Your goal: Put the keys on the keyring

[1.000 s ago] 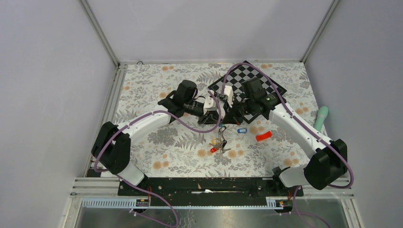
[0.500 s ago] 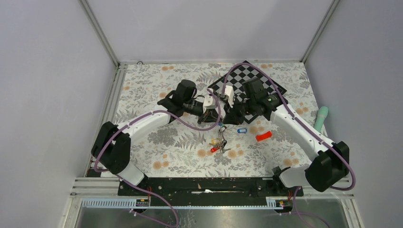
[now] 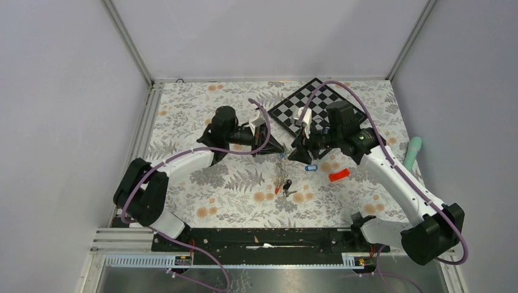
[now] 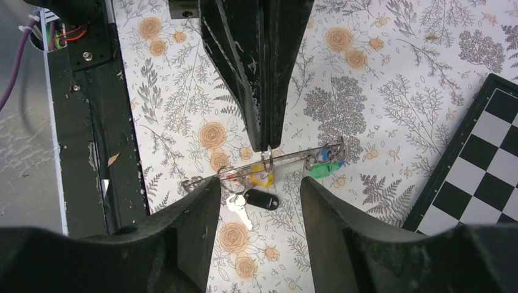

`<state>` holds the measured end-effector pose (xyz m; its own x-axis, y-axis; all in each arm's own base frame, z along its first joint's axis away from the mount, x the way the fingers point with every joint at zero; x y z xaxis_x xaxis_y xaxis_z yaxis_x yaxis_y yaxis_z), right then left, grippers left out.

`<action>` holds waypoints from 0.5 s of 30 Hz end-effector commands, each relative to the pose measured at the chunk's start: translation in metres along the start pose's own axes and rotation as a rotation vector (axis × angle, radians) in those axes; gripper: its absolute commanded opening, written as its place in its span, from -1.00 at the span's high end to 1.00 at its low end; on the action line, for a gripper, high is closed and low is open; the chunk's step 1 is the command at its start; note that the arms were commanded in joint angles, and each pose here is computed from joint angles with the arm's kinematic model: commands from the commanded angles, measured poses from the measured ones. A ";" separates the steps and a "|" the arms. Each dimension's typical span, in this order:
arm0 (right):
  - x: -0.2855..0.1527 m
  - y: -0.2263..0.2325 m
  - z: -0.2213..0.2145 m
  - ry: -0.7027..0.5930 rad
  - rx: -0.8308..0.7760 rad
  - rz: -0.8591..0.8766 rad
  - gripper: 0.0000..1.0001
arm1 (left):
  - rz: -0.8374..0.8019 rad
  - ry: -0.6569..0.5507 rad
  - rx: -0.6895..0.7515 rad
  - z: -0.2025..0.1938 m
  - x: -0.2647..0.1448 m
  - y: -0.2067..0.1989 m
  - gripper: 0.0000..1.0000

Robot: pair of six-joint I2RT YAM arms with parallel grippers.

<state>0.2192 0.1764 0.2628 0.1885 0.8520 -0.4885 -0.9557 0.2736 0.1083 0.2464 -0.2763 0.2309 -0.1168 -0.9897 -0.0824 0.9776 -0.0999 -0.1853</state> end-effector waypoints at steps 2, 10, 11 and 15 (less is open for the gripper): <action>-0.002 0.002 0.014 -0.093 -0.053 0.046 -0.09 | -0.092 -0.215 0.012 0.048 -0.005 -0.026 1.00; -0.004 0.005 0.016 -0.107 -0.063 0.056 0.13 | -0.084 -0.228 -0.009 0.040 -0.005 -0.027 1.00; -0.004 0.005 0.016 -0.108 -0.065 0.054 0.14 | -0.085 -0.230 -0.011 0.039 -0.005 -0.028 1.00; -0.004 0.005 0.017 -0.113 -0.063 0.055 0.23 | -0.086 -0.230 -0.015 0.036 -0.005 -0.029 1.00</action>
<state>0.2175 0.1812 0.2692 0.1434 0.8953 -0.4217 -0.9714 0.2089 0.1132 0.2307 -0.2748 0.2550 -0.1256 -0.9865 0.1053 0.9470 -0.1508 -0.2836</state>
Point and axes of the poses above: each gripper's point midway between its finger pads, its own x axis out along the fingers, its own y axis along the line the jaws close on, z = x × y, the point moved 7 cm from there along -x, back along the fingers, and after that the axes turned 2 degrees about x, right-handed, at the moved point
